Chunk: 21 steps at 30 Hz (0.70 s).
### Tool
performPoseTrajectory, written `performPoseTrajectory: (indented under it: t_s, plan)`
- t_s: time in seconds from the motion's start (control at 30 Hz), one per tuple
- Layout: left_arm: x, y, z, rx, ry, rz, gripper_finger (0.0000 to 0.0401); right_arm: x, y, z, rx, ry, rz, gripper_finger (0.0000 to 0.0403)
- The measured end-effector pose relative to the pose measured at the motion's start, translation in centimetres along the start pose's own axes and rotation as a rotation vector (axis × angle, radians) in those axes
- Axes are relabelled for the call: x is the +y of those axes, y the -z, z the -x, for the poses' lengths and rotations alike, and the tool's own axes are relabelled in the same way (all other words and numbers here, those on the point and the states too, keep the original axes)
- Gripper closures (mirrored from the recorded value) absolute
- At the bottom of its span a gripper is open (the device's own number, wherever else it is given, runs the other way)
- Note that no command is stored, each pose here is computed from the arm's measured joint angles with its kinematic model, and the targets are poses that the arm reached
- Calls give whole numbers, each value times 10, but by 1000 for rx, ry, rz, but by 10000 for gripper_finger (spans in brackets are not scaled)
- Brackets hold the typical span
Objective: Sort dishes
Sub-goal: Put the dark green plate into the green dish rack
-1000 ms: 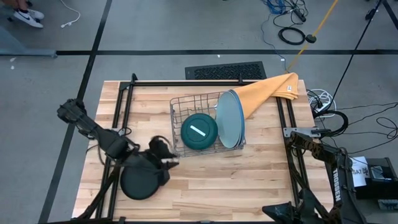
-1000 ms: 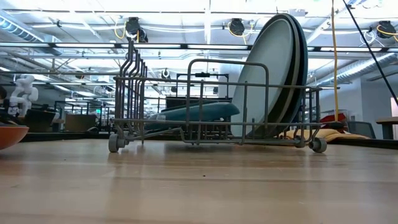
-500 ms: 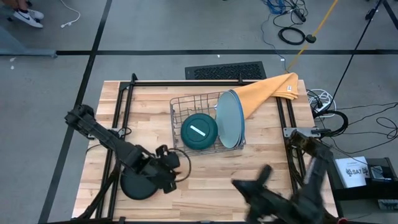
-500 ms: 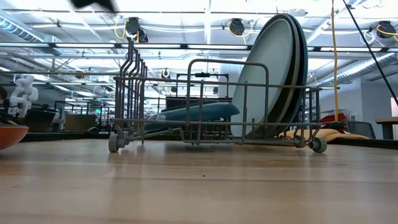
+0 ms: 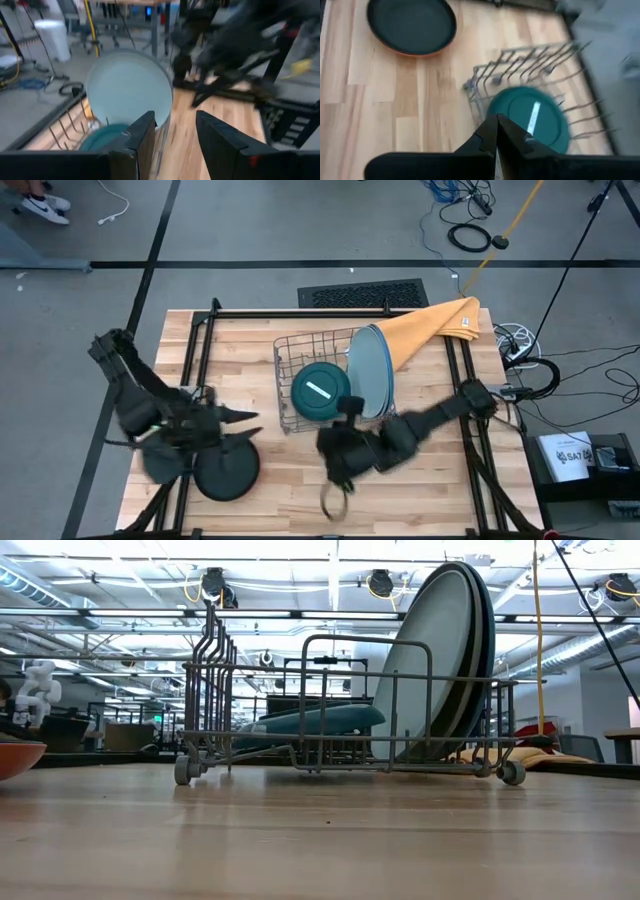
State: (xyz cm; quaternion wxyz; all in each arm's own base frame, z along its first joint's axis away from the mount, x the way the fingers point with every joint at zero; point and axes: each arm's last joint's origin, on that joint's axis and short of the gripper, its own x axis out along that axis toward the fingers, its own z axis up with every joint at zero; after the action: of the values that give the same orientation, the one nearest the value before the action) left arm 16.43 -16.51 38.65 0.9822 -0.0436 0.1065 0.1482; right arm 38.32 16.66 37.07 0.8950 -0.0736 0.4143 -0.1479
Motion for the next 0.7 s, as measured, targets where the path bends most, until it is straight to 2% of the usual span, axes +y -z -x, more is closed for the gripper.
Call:
performPoseTrajectory:
  t_s: [0.2,0.37,0.53,0.7]
  plan:
    - [-5,2,32,-98,-10,-14,256,-52,-14,-45,136,-65,-155,403]
    - [-11,7,43,-118,6,-36,256,-80,-8,-94,304,-62,-190,403]
    - [-12,8,47,-126,11,-37,256,-92,5,-132,451,-7,-175,403]
    - [-12,8,47,-128,9,-37,256,-92,7,-141,475,-9,-128,403]
